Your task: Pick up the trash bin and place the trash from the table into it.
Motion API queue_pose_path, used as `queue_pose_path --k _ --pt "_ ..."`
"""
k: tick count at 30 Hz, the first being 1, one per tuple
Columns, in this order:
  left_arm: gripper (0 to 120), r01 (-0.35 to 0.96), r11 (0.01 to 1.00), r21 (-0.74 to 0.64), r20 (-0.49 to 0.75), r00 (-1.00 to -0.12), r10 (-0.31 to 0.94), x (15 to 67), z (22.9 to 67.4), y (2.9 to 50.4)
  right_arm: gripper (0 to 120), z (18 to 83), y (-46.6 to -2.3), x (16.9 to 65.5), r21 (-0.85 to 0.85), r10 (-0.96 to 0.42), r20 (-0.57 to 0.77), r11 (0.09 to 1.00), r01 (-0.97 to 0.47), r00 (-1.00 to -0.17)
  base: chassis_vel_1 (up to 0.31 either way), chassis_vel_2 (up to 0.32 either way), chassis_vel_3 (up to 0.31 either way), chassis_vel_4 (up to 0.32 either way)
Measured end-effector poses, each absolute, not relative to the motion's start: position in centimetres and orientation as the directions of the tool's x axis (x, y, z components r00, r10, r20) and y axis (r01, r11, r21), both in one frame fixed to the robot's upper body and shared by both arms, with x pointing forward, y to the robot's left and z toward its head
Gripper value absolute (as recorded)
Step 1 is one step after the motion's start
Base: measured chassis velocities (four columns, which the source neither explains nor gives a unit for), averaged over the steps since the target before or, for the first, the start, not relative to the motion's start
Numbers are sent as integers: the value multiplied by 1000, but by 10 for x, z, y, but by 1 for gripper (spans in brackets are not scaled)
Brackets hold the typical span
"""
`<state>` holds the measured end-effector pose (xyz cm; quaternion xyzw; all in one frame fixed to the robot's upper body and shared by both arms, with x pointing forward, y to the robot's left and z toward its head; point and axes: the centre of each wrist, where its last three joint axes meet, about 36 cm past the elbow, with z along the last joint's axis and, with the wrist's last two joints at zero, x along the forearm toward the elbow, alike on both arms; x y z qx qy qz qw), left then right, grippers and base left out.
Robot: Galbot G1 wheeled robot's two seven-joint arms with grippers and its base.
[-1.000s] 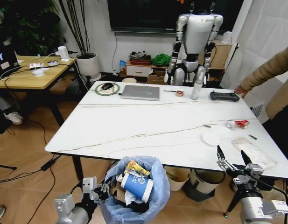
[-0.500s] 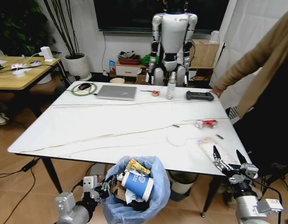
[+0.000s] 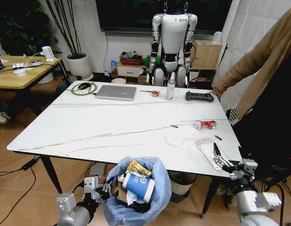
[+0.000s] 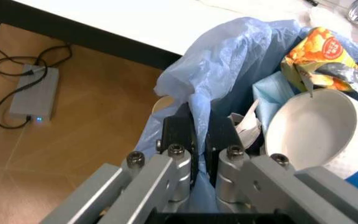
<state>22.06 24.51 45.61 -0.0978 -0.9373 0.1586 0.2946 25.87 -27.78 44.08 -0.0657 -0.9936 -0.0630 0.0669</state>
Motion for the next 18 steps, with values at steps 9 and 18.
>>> queue_pose_path --k 9,18 --pt "0 74 936 -345 518 -816 256 218 461 249 100 473 -307 292 30 -118 182 993 -115 -976 0 0 0 0" --pt "0 57 942 -332 527 -817 235 211 463 250 100 463 -345 305 -134 -86 250 984 -122 -964 0 0 0 0"
